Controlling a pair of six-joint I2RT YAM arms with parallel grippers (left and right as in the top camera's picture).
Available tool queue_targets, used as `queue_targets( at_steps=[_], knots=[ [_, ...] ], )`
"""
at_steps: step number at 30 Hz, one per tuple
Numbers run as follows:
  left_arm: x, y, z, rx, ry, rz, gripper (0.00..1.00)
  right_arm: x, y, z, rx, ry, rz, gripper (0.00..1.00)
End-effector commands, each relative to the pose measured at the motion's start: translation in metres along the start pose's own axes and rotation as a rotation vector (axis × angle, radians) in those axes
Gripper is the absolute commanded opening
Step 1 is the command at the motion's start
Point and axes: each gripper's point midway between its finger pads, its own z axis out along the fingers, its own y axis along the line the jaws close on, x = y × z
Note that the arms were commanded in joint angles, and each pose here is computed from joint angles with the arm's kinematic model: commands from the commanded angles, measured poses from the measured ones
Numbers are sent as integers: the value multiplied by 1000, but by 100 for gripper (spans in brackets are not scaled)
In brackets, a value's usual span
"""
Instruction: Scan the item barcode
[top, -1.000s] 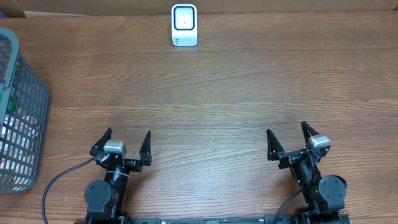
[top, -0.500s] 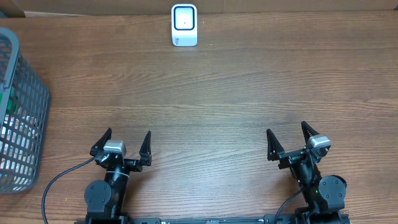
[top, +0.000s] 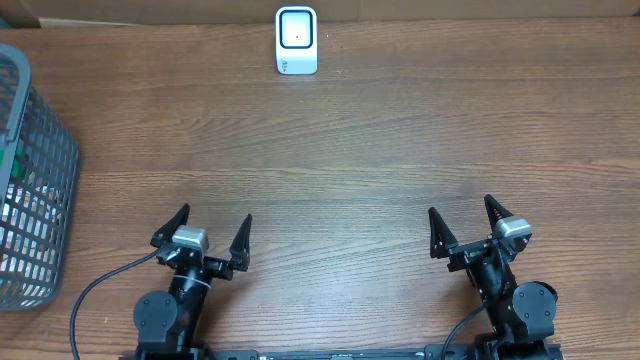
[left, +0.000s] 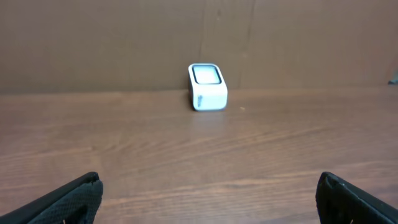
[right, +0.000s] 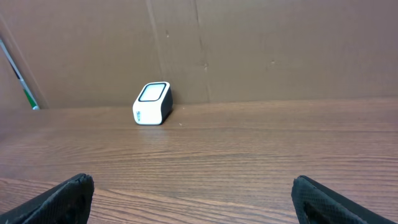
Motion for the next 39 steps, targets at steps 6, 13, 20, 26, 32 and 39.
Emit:
queue_targets(
  at_steps=[6, 13, 20, 26, 32, 39],
  knots=[
    [-82, -23, -28, 67, -74, 19, 100, 2, 1, 0, -8, -4, 3, 100],
    [-119, -32, -34, 90, 1, 3, 100, 2, 1, 0, -7, -3, 3, 100],
    [-141, -30, -20, 76, 256, -12, 100, 2, 1, 0, -7, -3, 3, 100],
    [-158, -40, 2, 132, 493, -99, 99, 2, 1, 0, -8, -4, 3, 100],
    [-157, -58, 22, 243, 598, -228, 99, 2, 1, 0, -7, -3, 3, 100],
    [-124, -60, 41, 275, 745, -308, 100, 2, 1, 0, -7, -3, 3, 100]
  ],
)
